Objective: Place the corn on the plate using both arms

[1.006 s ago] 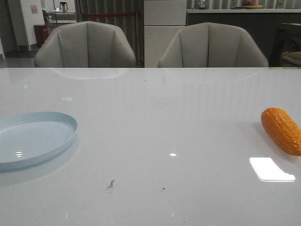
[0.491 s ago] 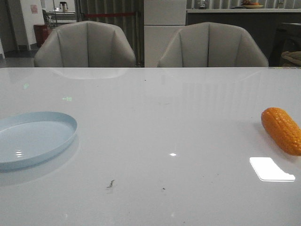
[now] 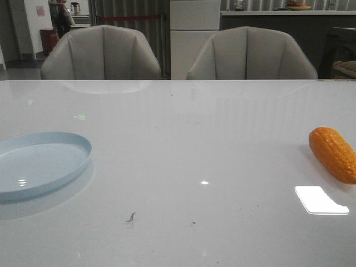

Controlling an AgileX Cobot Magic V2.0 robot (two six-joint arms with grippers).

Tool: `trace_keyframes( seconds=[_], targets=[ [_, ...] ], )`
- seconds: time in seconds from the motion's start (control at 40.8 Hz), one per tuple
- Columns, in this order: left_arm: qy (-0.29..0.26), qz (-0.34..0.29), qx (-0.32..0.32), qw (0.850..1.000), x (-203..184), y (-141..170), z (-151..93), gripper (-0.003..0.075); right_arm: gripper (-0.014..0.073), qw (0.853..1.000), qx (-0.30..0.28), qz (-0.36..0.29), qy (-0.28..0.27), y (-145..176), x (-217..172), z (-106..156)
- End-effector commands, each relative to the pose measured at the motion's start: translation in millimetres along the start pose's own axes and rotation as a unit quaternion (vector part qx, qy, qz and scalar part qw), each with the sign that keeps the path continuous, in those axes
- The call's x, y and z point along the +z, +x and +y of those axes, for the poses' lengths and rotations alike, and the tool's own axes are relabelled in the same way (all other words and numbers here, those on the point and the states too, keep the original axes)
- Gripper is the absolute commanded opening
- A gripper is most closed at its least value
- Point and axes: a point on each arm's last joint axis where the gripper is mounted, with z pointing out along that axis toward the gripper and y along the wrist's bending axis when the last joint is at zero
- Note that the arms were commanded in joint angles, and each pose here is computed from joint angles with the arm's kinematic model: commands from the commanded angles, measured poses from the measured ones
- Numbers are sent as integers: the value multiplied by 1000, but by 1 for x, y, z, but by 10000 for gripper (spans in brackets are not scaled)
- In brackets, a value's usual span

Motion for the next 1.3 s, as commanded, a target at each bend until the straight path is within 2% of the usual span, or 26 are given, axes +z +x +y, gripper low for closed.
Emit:
trace_keyframes(
  seconds=[0.0, 0.123, 0.319, 0.515, 0.711, 0.785, 0.834, 0.932, 1.03, 1.153, 1.276],
  targets=[
    [1, -26, 4, 1000, 21, -24, 1, 94, 59, 1000, -2, -19, 6, -14, 26, -1],
    [5, 17, 5, 1000, 45, -18, 1, 94, 59, 999, -1, 33, 10, 0, 54, -3],
    [13, 113, 4, 994, 77, 15, -2, 94, 59, 991, 1, 130, 16, 30, 88, -6],
    [20, 202, 3, 979, 102, 51, -6, 94, 59, 978, 2, 208, 20, 58, 113, -8],
    [25, 267, 1, 963, 115, 79, -8, 122, 70, 969, 3, 248, 23, 73, 124, -9],
    [16, 276, -22, 961, 117, 83, -8, 162, 123, 968, 3, 251, 23, 75, 125, -9],
    [8, 280, -40, 959, 118, 85, -8, 209, 188, 967, 3, 252, 23, 75, 125, -10],
    [4, 286, -50, 957, 119, 88, -8, 323, 376, 967, 3, 254, 23, 76, 125, -10],
    [2, 286, -53, 957, 119, 88, -8, 440, 505, 967, 3, 254, 23, 76, 125, -10],
    [-7, 290, -75, 954, 121, 87, -7, 460, 519, 966, 3, 256, 23, 76, 125, -10],
    [-13, 336, -96, 937, 132, 87, -4, 460, 519, 966, 3, 259, 23, 77, 125, -9]
  ],
)
